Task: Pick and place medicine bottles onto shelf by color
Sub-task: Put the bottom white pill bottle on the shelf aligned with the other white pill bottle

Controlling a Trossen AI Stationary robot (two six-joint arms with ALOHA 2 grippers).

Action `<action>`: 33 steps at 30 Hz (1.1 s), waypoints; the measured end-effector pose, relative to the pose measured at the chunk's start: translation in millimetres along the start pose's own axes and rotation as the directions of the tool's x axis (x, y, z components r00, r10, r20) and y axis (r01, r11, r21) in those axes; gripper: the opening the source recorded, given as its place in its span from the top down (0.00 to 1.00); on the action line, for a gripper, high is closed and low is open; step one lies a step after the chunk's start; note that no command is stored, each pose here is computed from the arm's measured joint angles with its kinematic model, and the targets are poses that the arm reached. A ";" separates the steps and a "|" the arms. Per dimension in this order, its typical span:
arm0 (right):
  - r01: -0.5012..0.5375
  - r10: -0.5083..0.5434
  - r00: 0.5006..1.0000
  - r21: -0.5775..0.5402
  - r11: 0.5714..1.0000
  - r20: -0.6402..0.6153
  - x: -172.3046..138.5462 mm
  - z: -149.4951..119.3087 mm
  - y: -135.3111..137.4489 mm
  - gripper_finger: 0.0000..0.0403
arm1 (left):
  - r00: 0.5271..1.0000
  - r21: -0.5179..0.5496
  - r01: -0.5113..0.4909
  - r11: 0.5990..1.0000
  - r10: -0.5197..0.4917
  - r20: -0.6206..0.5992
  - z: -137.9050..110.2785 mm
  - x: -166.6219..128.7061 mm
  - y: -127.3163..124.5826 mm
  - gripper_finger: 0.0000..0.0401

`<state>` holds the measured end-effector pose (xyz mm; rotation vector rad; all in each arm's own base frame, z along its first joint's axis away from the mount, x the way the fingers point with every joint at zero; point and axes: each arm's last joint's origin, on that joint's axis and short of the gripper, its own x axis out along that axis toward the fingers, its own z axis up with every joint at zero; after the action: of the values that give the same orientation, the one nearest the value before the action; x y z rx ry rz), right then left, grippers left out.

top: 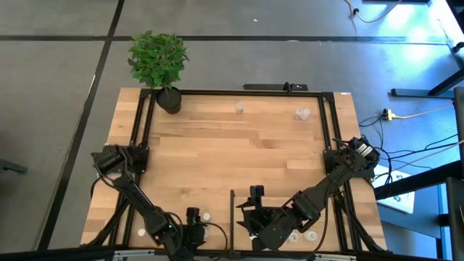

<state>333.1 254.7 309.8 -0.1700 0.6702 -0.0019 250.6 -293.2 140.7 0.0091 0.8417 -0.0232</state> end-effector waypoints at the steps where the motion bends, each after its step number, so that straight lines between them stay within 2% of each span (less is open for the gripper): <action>1: 0.000 0.000 1.000 0.000 1.000 0.000 0.0 0.0 0.0 0.45 | 1.000 0.000 -0.002 1.000 0.002 0.002 -0.6 1.2 -0.3 0.34; 6: -0.001 0.001 1.000 0.004 1.000 0.002 0.1 0.2 0.1 0.45 | 1.000 -0.008 -0.001 1.000 0.001 0.017 0.3 1.8 -1.1 0.34; 10: -0.001 0.001 1.000 0.005 1.000 0.002 0.0 0.2 0.1 0.45 | 1.000 -0.013 0.000 1.000 0.000 0.026 1.0 1.8 -1.5 0.39; 22: -0.001 0.001 1.000 0.005 1.000 0.002 0.1 0.2 0.1 0.45 | 1.000 -0.067 0.021 0.998 -0.019 0.025 1.3 1.3 -3.0 0.68; 26: -0.001 0.001 1.000 0.006 1.000 0.002 0.0 0.2 0.1 0.45 | 0.999 -0.075 0.036 0.997 -0.034 0.025 0.9 -0.8 -5.0 0.69; 33: 0.000 0.000 1.000 0.005 1.000 0.002 0.1 0.1 0.1 0.45 | 0.995 -0.158 0.099 0.982 -0.094 0.040 6.6 -14.9 -8.9 0.69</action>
<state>333.3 254.8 309.8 -0.1649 0.6685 -0.0033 245.4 -302.0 156.2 -0.1825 0.8089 -0.0471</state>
